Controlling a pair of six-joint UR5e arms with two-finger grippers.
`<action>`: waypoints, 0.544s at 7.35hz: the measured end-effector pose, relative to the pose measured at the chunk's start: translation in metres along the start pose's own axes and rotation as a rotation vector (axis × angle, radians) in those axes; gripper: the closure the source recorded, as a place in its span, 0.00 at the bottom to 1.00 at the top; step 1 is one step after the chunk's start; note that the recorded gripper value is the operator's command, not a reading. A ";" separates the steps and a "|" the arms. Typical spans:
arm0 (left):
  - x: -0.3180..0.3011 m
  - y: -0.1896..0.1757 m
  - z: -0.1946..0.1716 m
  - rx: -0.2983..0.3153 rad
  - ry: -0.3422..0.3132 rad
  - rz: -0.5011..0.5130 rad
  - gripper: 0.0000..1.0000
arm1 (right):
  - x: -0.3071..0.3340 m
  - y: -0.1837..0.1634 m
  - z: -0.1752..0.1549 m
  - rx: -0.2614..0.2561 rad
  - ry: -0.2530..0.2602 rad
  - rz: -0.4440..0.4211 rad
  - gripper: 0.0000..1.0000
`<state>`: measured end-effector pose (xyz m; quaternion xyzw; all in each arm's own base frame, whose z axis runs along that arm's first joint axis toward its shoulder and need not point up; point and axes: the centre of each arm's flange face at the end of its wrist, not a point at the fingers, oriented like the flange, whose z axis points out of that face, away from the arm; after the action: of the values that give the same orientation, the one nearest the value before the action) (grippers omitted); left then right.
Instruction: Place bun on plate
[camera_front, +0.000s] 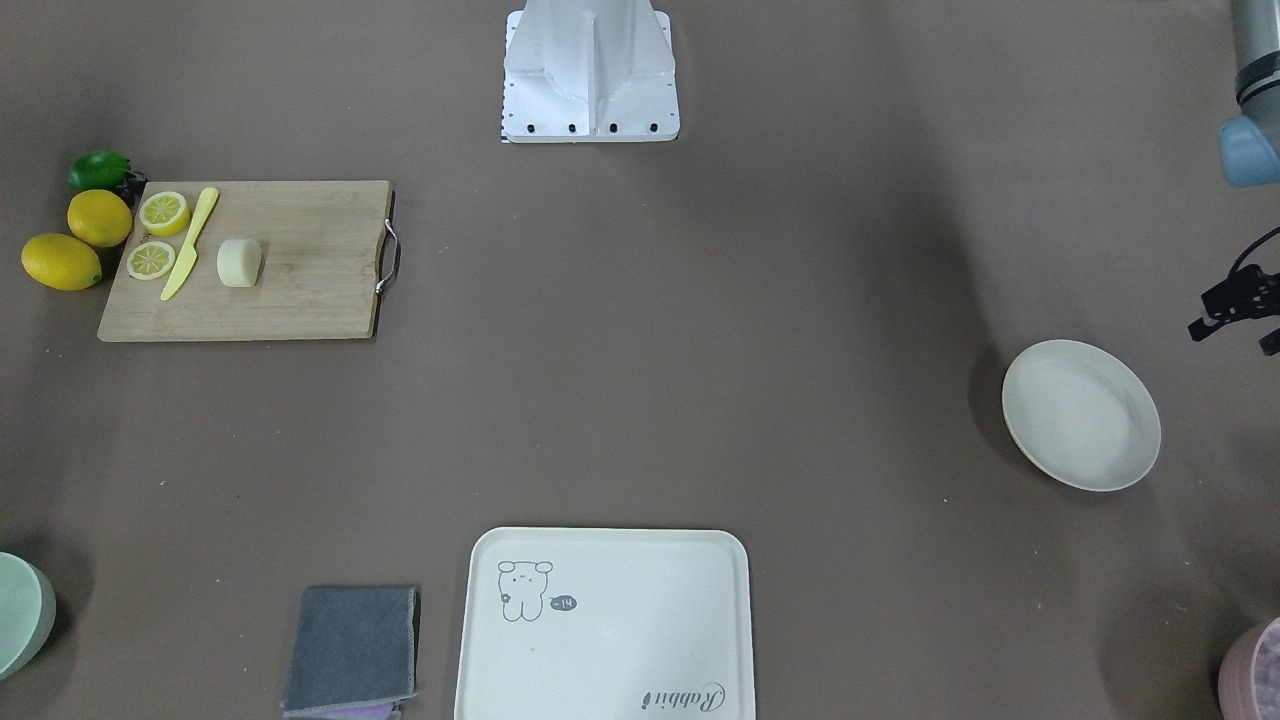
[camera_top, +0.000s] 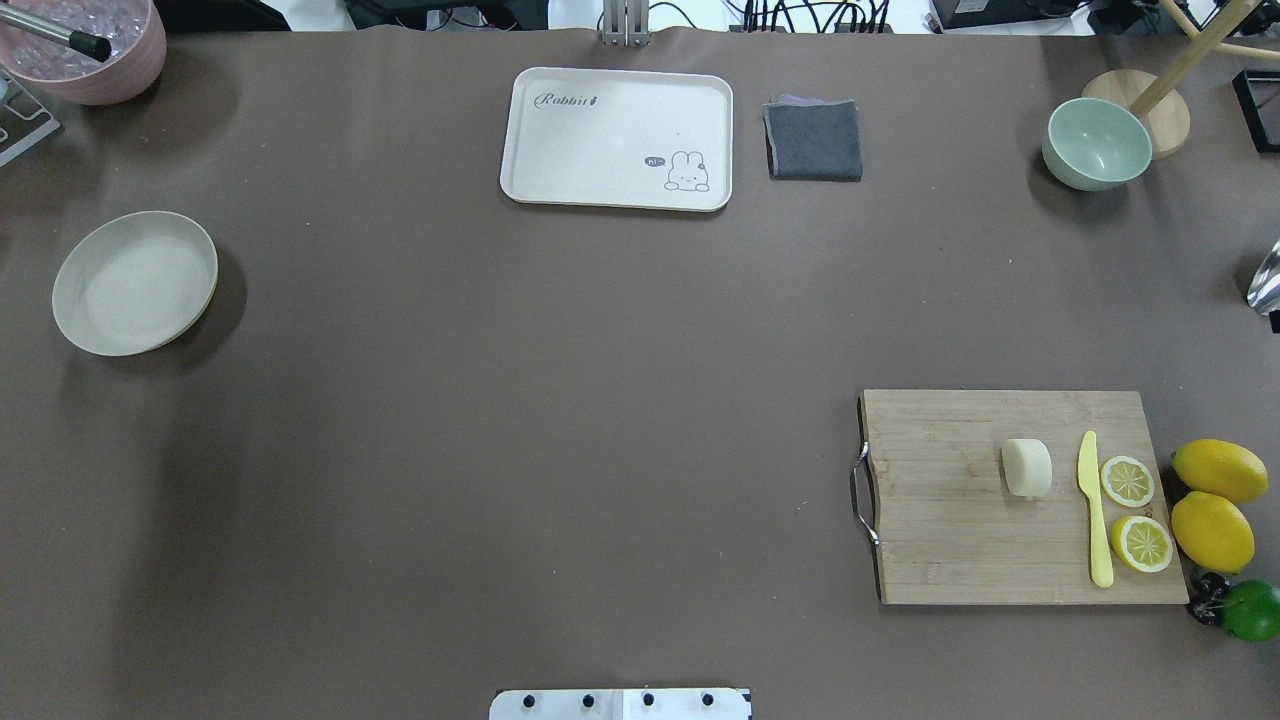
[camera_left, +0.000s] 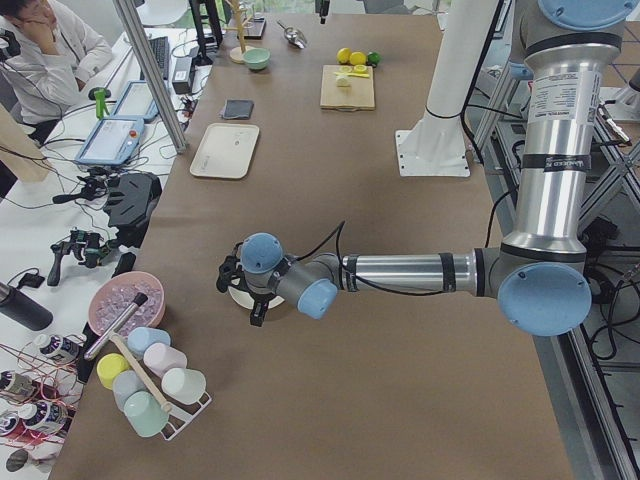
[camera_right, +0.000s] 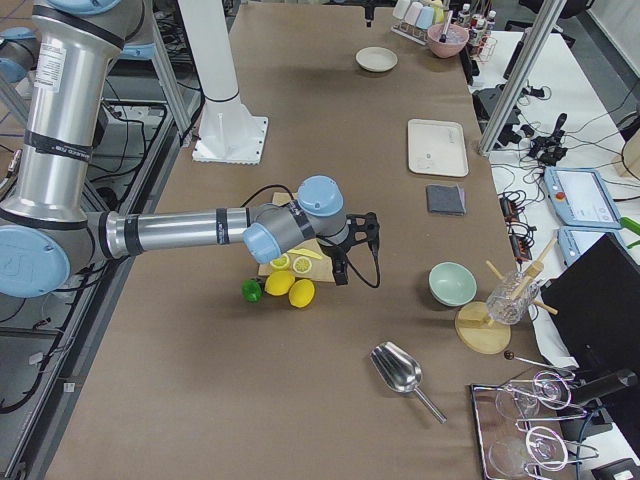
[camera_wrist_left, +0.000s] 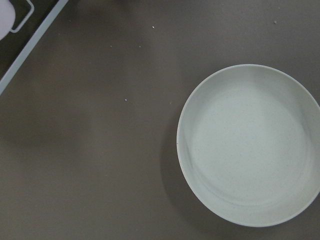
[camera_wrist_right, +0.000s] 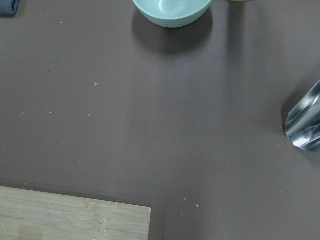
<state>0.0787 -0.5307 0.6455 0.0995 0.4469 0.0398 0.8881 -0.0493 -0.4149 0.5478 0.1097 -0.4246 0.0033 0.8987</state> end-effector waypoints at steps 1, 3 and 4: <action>0.004 -0.005 0.022 -0.007 0.012 -0.020 0.05 | -0.012 -0.001 0.008 -0.003 -0.004 0.003 0.00; 0.009 -0.015 0.047 -0.027 0.019 -0.055 0.06 | -0.021 -0.004 0.012 -0.002 -0.009 0.006 0.00; 0.006 -0.018 0.055 -0.037 0.016 -0.067 0.06 | -0.022 -0.004 0.013 -0.001 -0.010 0.007 0.00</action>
<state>0.1263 -0.5547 0.6685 0.0677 0.4565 0.0190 0.8870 -0.0728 -0.4197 0.5377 0.1076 -0.4295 0.0059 0.8966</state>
